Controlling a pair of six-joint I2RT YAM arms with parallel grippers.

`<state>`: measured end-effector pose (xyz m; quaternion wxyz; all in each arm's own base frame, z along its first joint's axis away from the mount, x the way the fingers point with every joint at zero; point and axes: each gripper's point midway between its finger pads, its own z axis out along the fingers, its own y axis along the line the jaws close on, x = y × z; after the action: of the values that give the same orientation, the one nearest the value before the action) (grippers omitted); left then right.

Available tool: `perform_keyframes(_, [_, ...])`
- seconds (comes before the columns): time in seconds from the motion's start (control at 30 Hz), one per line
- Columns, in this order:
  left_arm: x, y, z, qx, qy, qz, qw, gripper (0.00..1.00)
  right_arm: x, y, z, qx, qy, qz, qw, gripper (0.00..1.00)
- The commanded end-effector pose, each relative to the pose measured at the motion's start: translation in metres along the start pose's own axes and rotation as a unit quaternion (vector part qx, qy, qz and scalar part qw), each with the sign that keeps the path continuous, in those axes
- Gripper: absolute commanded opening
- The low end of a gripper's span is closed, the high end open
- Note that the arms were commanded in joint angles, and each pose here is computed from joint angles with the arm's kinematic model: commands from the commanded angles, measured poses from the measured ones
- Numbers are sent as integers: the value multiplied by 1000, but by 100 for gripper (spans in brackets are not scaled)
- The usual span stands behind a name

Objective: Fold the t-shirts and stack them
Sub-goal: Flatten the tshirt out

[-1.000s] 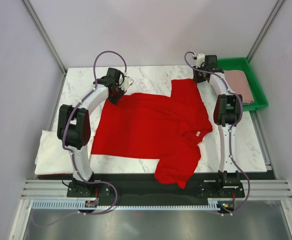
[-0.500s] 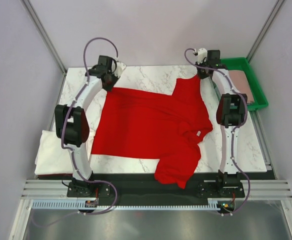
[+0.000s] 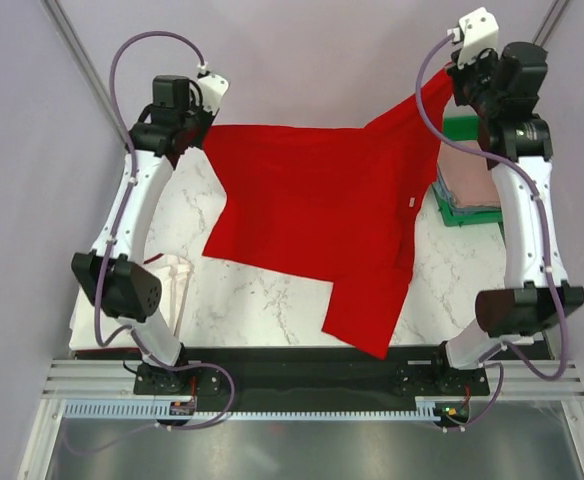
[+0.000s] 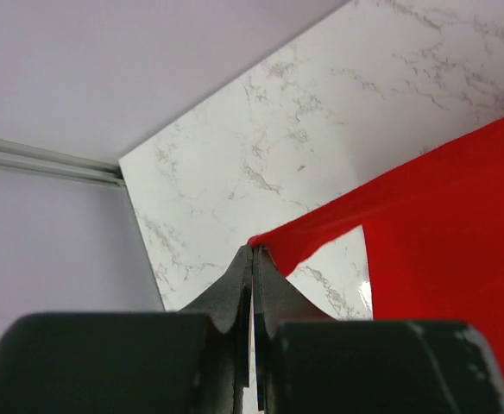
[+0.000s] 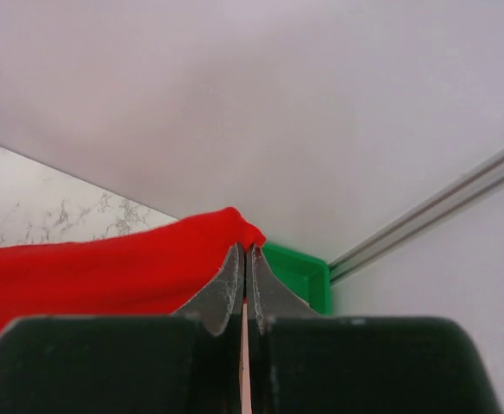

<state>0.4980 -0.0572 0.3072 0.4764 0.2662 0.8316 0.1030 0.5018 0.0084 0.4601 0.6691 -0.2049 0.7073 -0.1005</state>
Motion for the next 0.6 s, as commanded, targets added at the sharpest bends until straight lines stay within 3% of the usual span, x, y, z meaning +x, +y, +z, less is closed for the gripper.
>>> perform_keyframes(0.0, [-29, 21, -70, -33, -63, -6, 997, 2, -4, -2, -40, 9, 6, -15, 1000, 0])
perform_keyframes(0.3, [-23, 27, -215, -71, -151, 9, 986, 2, -61, -13, -194, 45, -51, -53, 996, 0])
perform_keyframes(0.57, [-16, 22, -333, -97, -246, -5, 964, 2, -113, -19, -340, 99, -143, -64, 983, 0])
